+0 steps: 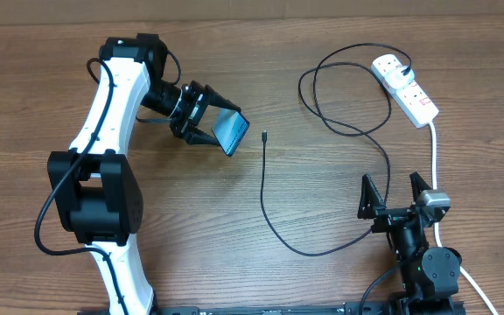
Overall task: Plug charger to phone and switch on socket
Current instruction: 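Lift the phone with the left gripper and tilt it upright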
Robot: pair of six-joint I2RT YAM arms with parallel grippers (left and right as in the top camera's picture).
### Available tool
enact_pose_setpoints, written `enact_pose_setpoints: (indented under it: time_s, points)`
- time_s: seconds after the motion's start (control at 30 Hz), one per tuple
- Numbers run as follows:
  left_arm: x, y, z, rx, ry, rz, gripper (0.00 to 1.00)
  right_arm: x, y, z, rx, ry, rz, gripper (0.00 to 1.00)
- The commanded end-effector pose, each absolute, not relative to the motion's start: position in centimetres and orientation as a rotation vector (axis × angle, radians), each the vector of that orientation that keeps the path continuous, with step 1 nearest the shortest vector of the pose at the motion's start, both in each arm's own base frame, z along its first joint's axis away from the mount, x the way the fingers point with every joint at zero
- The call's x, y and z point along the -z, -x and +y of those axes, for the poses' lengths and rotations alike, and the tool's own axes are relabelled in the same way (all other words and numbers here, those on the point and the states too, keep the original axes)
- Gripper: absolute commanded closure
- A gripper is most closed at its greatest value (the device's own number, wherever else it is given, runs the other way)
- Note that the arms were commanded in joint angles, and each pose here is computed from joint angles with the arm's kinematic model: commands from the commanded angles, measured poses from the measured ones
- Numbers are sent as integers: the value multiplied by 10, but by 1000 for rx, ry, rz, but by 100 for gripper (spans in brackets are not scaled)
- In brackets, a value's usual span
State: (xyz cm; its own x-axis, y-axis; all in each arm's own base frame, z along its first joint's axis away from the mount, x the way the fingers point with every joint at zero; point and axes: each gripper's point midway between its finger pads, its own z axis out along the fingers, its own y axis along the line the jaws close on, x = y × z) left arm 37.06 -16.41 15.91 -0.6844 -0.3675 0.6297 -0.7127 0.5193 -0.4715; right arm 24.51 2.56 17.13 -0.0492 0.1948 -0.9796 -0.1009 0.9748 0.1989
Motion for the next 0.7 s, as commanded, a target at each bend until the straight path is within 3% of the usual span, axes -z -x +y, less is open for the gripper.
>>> enact_pose_setpoints:
  time_s: [0.0, 0.23, 0.67]
  points:
    - [-141, -379, -141, -788, -1031, -2434, 96, -170, -245, 27, -247, -66, 1598, 0]
    - [-107, -392, -80, -277, -1378, -2612, 96, -170, -245, 27, -247, -66, 1598, 0]
    - [-102, -403, -68, -116, -1410, -2750, 96, -171, -245, 26, -240, -67, 1594, 0]
